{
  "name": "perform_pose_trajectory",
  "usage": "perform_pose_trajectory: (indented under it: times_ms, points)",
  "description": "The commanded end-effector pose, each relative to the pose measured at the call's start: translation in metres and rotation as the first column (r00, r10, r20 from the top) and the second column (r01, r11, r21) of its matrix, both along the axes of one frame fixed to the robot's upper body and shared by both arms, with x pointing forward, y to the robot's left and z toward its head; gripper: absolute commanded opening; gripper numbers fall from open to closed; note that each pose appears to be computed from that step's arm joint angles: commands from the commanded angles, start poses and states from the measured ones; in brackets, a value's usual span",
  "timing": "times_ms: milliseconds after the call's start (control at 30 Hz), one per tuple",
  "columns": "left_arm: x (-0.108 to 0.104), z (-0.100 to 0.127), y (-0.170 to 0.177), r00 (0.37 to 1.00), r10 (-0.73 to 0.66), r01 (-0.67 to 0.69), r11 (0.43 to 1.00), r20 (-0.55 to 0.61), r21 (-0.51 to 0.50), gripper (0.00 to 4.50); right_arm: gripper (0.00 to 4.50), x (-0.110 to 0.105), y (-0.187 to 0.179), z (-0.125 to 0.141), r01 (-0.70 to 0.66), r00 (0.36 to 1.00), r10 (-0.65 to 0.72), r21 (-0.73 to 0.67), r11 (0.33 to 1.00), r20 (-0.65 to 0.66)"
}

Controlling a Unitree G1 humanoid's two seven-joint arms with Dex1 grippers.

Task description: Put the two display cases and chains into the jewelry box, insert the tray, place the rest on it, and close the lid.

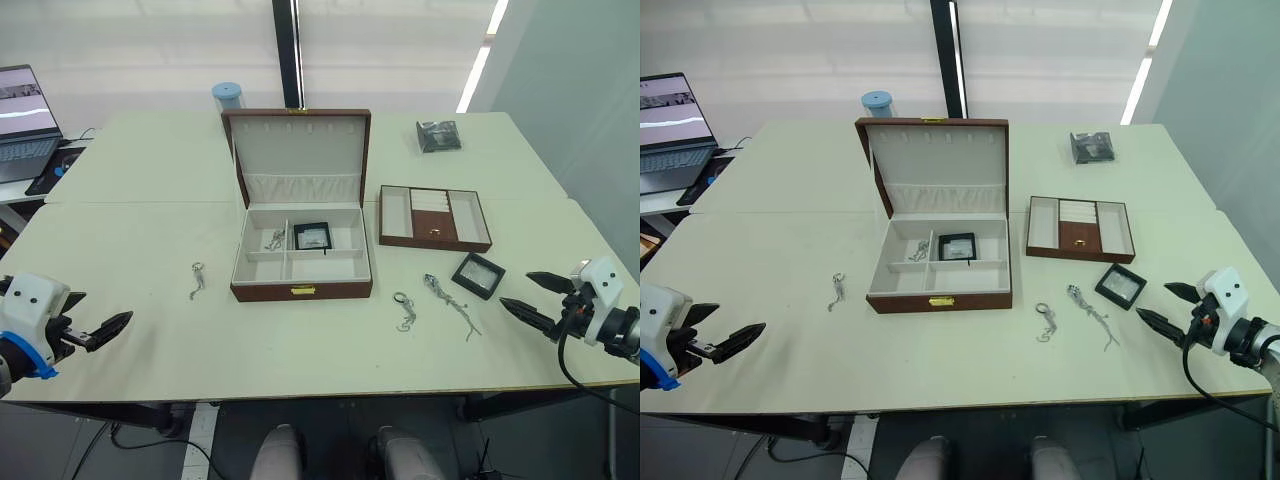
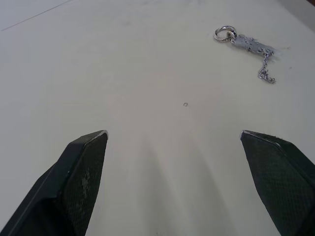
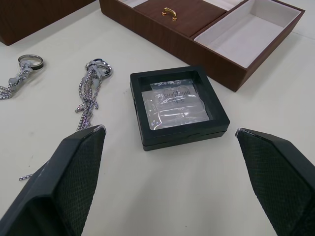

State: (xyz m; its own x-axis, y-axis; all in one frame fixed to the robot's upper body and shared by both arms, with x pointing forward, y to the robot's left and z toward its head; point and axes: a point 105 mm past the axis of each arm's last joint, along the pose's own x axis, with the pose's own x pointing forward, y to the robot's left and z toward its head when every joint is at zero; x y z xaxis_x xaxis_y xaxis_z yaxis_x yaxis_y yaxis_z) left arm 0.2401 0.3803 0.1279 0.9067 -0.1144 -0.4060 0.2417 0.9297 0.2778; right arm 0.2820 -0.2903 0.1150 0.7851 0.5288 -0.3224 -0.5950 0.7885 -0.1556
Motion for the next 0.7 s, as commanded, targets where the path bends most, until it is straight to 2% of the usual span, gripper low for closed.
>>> perform_pose_trajectory:
  times_ms: [33,333,467,600,700]
  points:
    - [0.005,0.013,-0.001,0.999,-0.013,0.012,1.0,0.042,0.025,4.46,4.5,0.0,0.0,0.01,-0.01,0.999,0.011,-0.022,1.0,0.035]
    - [0.011,0.014,-0.007,0.998,-0.02,0.021,1.0,0.067,-0.008,4.46,4.5,-0.003,-0.001,0.008,-0.013,0.999,0.014,-0.03,0.999,0.043]
    - [0.013,0.012,-0.017,0.996,-0.029,0.033,0.999,0.09,-0.044,4.46,4.5,-0.004,0.009,0.012,-0.045,0.997,0.044,0.012,0.999,0.065]
    - [0.016,0.011,-0.026,0.991,-0.009,0.02,0.997,0.134,-0.077,4.46,4.5,-0.009,0.041,0.018,-0.151,0.986,0.146,0.06,0.987,0.082]
    - [0.018,0.008,-0.036,0.986,0.013,0.009,0.992,0.166,-0.128,4.46,4.5,-0.019,0.084,0.027,-0.292,0.954,0.277,0.136,0.947,0.119]
